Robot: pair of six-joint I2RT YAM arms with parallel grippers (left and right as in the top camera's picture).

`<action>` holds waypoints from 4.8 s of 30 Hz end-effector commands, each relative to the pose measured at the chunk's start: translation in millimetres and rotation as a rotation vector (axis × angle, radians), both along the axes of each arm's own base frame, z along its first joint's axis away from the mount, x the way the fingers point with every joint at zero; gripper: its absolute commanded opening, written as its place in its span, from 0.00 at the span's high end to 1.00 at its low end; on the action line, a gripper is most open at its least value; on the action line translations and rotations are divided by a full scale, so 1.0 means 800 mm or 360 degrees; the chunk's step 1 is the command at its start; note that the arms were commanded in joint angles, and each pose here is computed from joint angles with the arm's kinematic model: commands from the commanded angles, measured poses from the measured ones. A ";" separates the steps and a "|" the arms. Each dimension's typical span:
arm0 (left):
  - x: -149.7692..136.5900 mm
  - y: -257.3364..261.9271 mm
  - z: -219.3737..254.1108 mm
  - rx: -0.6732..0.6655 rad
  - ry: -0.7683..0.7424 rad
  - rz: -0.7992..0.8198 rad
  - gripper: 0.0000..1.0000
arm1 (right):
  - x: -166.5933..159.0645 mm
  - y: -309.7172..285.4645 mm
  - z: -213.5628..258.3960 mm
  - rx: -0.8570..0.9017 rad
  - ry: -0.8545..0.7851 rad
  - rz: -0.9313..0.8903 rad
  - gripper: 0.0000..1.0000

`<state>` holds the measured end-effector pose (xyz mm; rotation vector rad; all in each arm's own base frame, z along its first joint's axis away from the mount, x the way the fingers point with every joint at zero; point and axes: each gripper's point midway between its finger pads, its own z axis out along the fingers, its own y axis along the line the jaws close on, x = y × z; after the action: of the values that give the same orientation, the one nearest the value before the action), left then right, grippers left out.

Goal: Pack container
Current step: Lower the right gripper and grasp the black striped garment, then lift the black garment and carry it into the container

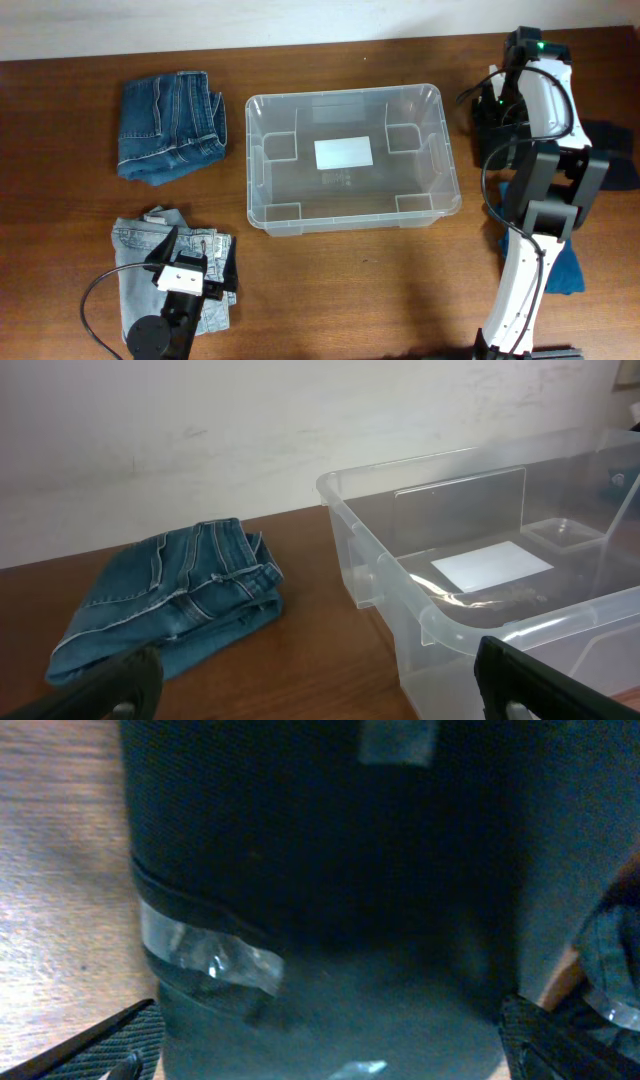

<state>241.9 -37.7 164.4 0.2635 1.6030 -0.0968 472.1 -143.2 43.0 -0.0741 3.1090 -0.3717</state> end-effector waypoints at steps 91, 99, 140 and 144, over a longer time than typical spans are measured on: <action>0.000 0.001 -0.003 0.0025 -0.0003 0.0000 0.01 | -0.085 0.511 0.099 0.0253 -0.0351 0.0096 0.85; 0.000 0.001 -0.003 0.0025 -0.0003 0.0000 0.01 | -0.073 0.536 0.076 0.0313 -0.0379 0.0117 0.84; 0.000 0.001 -0.003 0.0025 -0.0003 0.0000 0.01 | -0.038 0.513 0.115 0.0343 -0.0489 0.0181 0.41; 0.000 0.001 -0.003 0.0025 -0.0003 0.0000 0.01 | -0.027 0.471 0.119 0.0312 -0.0455 0.0061 0.59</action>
<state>241.9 -37.7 164.2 0.2638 1.6033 -0.0966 432.2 266.7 119.8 -0.1770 2.8785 -0.0233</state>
